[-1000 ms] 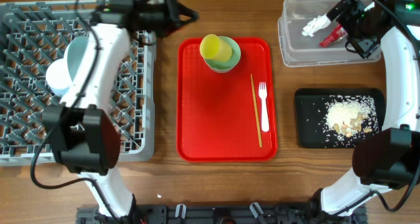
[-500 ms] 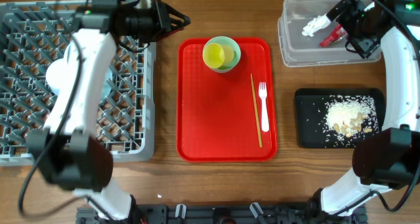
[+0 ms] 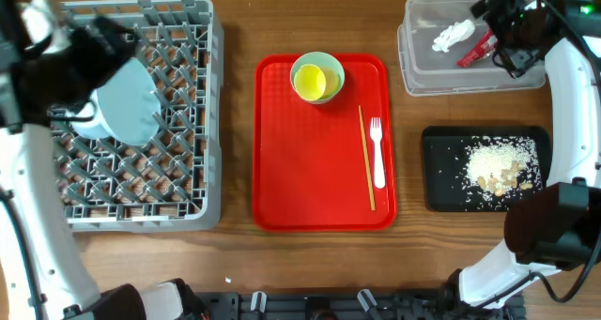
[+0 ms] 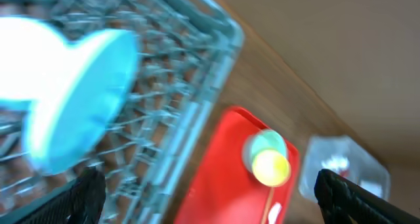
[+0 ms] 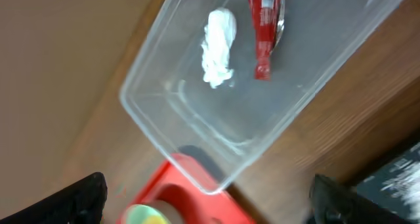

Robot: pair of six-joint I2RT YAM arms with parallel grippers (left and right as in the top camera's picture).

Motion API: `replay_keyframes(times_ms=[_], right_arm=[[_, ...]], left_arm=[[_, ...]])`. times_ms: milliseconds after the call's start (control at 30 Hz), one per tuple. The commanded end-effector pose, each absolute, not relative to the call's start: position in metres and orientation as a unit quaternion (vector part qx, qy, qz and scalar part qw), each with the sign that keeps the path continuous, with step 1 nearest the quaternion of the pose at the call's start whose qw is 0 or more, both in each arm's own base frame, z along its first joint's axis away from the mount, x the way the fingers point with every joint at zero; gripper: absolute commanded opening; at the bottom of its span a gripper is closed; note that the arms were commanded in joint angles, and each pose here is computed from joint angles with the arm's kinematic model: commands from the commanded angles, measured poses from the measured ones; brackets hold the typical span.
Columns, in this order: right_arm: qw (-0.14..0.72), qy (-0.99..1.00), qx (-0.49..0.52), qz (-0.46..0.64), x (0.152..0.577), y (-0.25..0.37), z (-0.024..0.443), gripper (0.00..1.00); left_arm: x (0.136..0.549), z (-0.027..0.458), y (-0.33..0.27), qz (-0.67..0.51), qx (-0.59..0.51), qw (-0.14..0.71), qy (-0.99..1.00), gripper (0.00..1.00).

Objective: Sort waste into correct bins and load items into the dishwasher rack

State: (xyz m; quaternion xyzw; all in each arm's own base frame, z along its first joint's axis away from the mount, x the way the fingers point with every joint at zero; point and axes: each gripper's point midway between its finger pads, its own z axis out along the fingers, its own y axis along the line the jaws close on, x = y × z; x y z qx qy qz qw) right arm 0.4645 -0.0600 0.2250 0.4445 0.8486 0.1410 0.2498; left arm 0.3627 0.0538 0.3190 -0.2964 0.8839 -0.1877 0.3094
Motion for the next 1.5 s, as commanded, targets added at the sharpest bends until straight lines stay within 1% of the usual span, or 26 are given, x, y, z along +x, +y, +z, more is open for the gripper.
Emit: replay_keyframes(times_ms=[0, 33, 67, 100, 167, 200, 233, 300, 333, 400, 533, 600, 667, 733, 800, 833, 900, 1000, 1033, 1067, 1167, 1200, 1300, 1400, 1467], right_arm=[[0.227, 0.768, 0.566, 0.197, 0.464, -0.053, 0.234, 1.00], [0.216, 0.750, 0.588, 0.213, 0.465, -0.050, 0.235, 1.00], [0.195, 0.749, 0.585, 0.241, 0.465, -0.038, 0.236, 1.00], [0.180, 0.764, 0.559, 0.267, 0.464, -0.025, 0.239, 1.00], [0.184, 0.799, 0.482, 0.310, 0.470, -0.006, 0.249, 0.99], [0.180, 0.803, 0.460, 0.333, 0.471, 0.004, 0.254, 0.98], [0.174, 0.812, 0.436, 0.347, 0.471, 0.016, 0.257, 1.00], [0.183, 0.853, 0.337, 0.354, 0.467, 0.048, 0.259, 1.00], [0.187, 0.871, 0.297, 0.344, 0.464, 0.061, 0.257, 1.00], [0.186, 0.900, 0.251, 0.303, 0.455, 0.083, 0.246, 1.00], [0.213, 0.949, 0.185, 0.139, 0.442, 0.115, 0.215, 1.00], [0.222, 0.954, 0.165, 0.115, 0.440, 0.132, 0.210, 1.00], [0.225, 0.959, 0.133, 0.112, 0.439, 0.152, 0.207, 1.00], [0.241, 0.963, 0.040, 0.111, 0.441, 0.182, 0.202, 1.00], [0.238, 0.966, -0.017, 0.103, 0.440, 0.202, 0.191, 1.00], [0.229, 0.968, -0.033, 0.097, 0.437, 0.210, 0.182, 1.00], [0.218, 0.971, -0.030, 0.099, 0.434, 0.221, 0.171, 1.00], [0.223, 0.968, 0.009, 0.116, 0.438, 0.226, 0.174, 1.00], [0.222, 0.967, 0.006, 0.129, 0.438, 0.231, 0.175, 1.00], [0.220, 0.965, -0.009, 0.141, 0.437, 0.236, 0.176, 0.99], [0.219, 0.956, -0.098, 0.168, 0.432, 0.253, 0.178, 1.00], [0.219, 0.954, -0.111, 0.170, 0.431, 0.254, 0.179, 1.00], [0.218, 0.953, -0.128, 0.169, 0.428, 0.256, 0.178, 0.93], [0.219, 0.950, -0.138, 0.172, 0.424, 0.266, 0.179, 0.89], [0.224, 0.944, -0.166, 0.175, 0.417, 0.282, 0.181, 0.85]], left_arm=[[0.345, 0.320, 0.087, -0.167, -0.351, 0.309, 0.868, 1.00], [0.343, 0.320, 0.096, -0.164, -0.362, 0.311, 0.863, 1.00], [0.341, 0.320, 0.101, -0.161, -0.369, 0.312, 0.861, 1.00], [0.340, 0.320, 0.104, -0.159, -0.373, 0.313, 0.859, 1.00], [0.337, 0.319, 0.114, -0.148, -0.380, 0.316, 0.857, 1.00], [0.335, 0.318, 0.122, -0.132, -0.389, 0.317, 0.855, 1.00], [0.330, 0.316, 0.132, -0.112, -0.401, 0.316, 0.852, 1.00], [0.323, 0.313, 0.145, -0.094, -0.420, 0.314, 0.846, 1.00], [0.321, 0.313, 0.148, -0.093, -0.426, 0.312, 0.844, 1.00], [0.315, 0.310, 0.156, -0.089, -0.440, 0.306, 0.840, 1.00], [0.300, 0.301, 0.159, -0.087, -0.461, 0.278, 0.839, 1.00], [0.300, 0.301, 0.159, -0.087, -0.460, 0.278, 0.839, 1.00], [0.297, 0.299, 0.158, -0.087, -0.462, 0.270, 0.840, 1.00], [0.288, 0.294, 0.163, -0.059, -0.472, 0.256, 0.842, 1.00], [0.283, 0.294, 0.172, -0.033, -0.479, 0.256, 0.839, 1.00], [0.280, 0.293, 0.176, -0.024, -0.484, 0.255, 0.837, 1.00], [0.277, 0.292, 0.179, -0.022, -0.489, 0.252, 0.835, 1.00], [0.275, 0.292, 0.182, -0.020, -0.494, 0.251, 0.832, 1.00], [0.274, 0.291, 0.182, -0.016, -0.495, 0.249, 0.832, 1.00], [0.272, 0.291, 0.184, -0.009, -0.497, 0.247, 0.832, 1.00], [0.269, 0.290, 0.185, -0.003, -0.499, 0.243, 0.832, 1.00], [0.269, 0.290, 0.185, -0.003, -0.499, 0.243, 0.832, 1.00], [0.269, 0.290, 0.185, -0.003, -0.499, 0.243, 0.832, 1.00], [0.269, 0.290, 0.185, -0.003, -0.499, 0.243, 0.832, 1.00], [0.269, 0.290, 0.185, -0.003, -0.499, 0.243, 0.832, 1.00]])
